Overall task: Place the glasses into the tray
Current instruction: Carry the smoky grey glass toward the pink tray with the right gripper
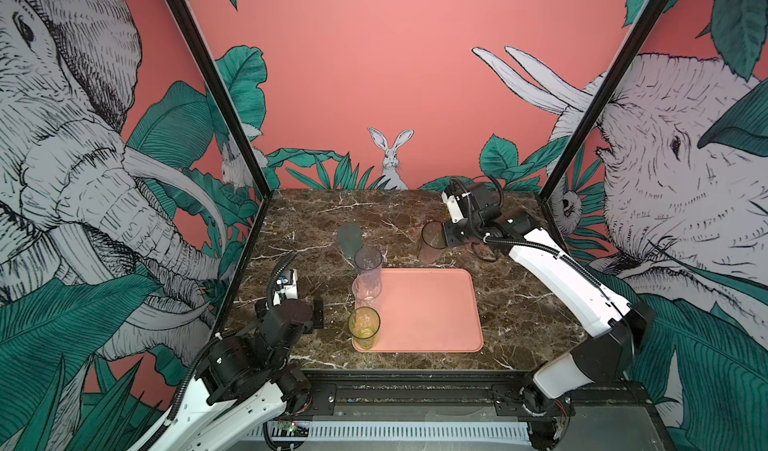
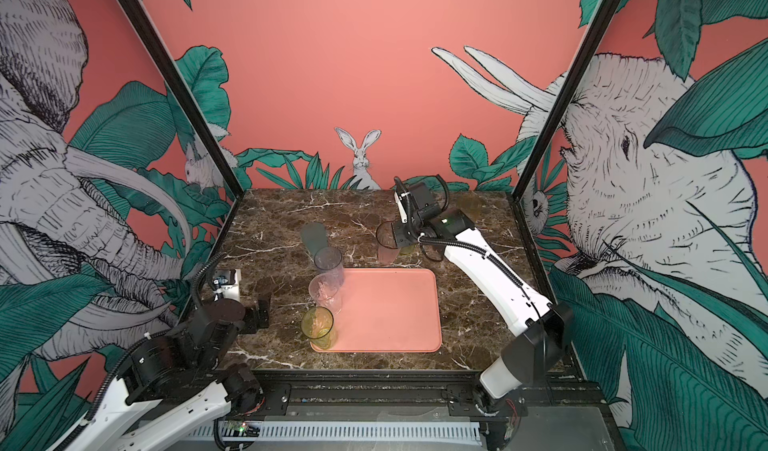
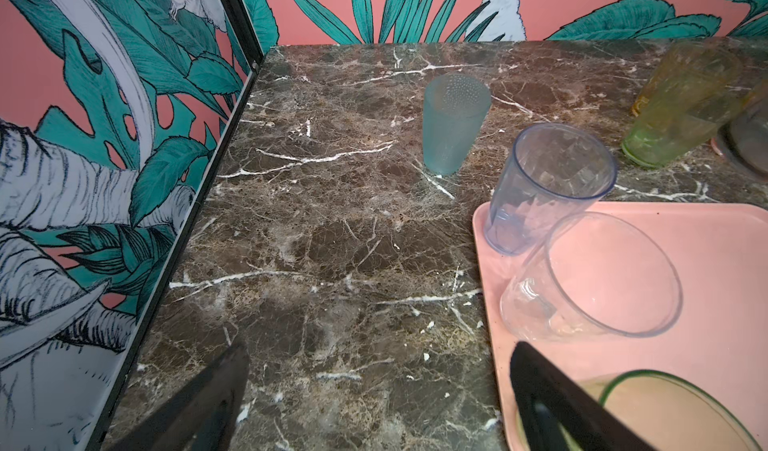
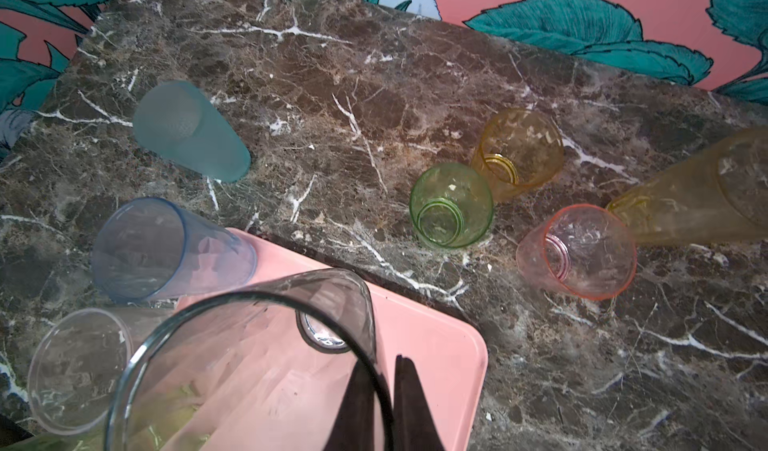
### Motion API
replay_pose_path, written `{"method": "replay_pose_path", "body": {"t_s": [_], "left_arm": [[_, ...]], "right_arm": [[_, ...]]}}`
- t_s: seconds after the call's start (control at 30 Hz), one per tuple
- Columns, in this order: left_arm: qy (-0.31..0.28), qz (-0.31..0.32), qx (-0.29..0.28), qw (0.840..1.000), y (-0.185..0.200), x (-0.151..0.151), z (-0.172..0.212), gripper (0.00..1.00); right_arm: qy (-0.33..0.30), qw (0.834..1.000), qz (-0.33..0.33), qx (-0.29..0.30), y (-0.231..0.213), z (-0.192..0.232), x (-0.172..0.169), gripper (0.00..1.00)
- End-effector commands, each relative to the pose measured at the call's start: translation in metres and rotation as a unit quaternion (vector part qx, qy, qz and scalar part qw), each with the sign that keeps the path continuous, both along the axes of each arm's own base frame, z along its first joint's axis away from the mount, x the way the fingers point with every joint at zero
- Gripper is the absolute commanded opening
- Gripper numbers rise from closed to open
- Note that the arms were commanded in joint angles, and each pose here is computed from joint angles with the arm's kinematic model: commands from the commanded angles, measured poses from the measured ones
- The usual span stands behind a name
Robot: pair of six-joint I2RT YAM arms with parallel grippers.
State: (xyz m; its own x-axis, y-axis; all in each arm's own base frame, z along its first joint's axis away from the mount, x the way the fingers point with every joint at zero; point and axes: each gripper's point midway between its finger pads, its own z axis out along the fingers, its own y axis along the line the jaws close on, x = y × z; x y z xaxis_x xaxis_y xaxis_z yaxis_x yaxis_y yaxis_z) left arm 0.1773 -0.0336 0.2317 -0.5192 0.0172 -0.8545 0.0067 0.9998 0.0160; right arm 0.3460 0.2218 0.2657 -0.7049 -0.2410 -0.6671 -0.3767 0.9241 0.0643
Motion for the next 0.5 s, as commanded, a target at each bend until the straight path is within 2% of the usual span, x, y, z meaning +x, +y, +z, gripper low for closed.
{"method": "replay_pose_path", "body": {"t_s": [0.0,0.47], "left_arm": [[0.003,0.003,0.003,1.0,-0.001,0.002,-0.004,0.99],[0.004,0.003,0.005,1.0,-0.001,0.002,-0.005,0.99]], "right_arm": [[-0.035,0.999,-0.008,0.021,0.003,0.013,0.0,0.0],[-0.007,1.0,0.019,0.01,0.027,-0.033,-0.016,0.0]]}}
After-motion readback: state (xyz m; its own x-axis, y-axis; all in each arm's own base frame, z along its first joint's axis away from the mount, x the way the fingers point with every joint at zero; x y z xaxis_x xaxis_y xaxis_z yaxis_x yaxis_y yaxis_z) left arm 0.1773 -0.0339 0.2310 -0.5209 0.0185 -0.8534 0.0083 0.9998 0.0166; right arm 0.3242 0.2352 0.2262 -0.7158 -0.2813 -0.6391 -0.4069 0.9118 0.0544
